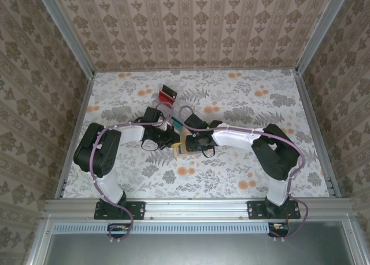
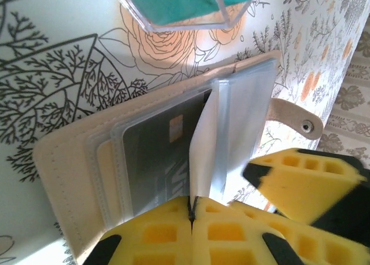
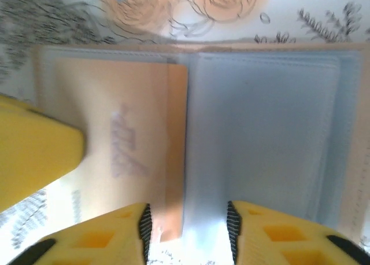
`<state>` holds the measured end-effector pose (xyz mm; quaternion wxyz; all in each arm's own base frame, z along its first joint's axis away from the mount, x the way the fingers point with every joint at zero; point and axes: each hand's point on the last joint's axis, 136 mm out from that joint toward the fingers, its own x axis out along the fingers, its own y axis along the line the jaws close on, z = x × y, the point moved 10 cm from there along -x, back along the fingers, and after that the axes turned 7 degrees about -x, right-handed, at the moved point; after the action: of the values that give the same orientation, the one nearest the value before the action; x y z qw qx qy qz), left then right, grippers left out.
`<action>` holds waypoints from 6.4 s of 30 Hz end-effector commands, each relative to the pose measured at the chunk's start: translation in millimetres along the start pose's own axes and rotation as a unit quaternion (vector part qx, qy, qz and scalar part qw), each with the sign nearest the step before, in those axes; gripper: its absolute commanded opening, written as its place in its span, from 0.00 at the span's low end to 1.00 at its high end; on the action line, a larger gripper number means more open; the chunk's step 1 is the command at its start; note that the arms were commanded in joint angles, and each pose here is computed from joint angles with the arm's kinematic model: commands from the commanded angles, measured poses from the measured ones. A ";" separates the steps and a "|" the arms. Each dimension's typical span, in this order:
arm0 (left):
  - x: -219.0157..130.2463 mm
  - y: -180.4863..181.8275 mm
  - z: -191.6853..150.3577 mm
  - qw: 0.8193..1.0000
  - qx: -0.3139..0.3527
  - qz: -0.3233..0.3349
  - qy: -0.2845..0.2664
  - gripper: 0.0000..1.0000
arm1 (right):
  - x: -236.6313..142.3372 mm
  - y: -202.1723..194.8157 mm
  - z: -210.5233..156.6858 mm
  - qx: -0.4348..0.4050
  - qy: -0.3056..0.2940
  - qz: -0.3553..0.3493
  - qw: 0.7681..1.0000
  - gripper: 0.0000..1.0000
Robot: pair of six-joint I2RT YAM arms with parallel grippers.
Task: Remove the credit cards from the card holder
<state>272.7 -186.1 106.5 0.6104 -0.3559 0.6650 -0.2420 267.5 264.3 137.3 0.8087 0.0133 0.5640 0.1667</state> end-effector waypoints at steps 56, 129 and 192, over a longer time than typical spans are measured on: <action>-21.2 -23.7 -14.2 0.998 0.007 0.013 -0.063 0.34 | -8.7 2.3 10.0 0.032 -0.037 -0.004 0.999 0.34; 2.7 -11.4 -7.9 1.000 0.014 0.020 0.017 0.14 | 30.0 -15.3 -1.3 0.059 0.046 -0.008 0.997 0.21; -133.9 -104.8 2.6 0.965 0.078 -0.229 -0.104 0.05 | -96.6 -7.1 75.0 0.174 -0.187 0.435 0.863 0.61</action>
<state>295.9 -151.4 256.7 0.6484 -0.4521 0.4954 -0.3603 301.5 235.5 239.3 0.7593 0.3941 0.3854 0.3459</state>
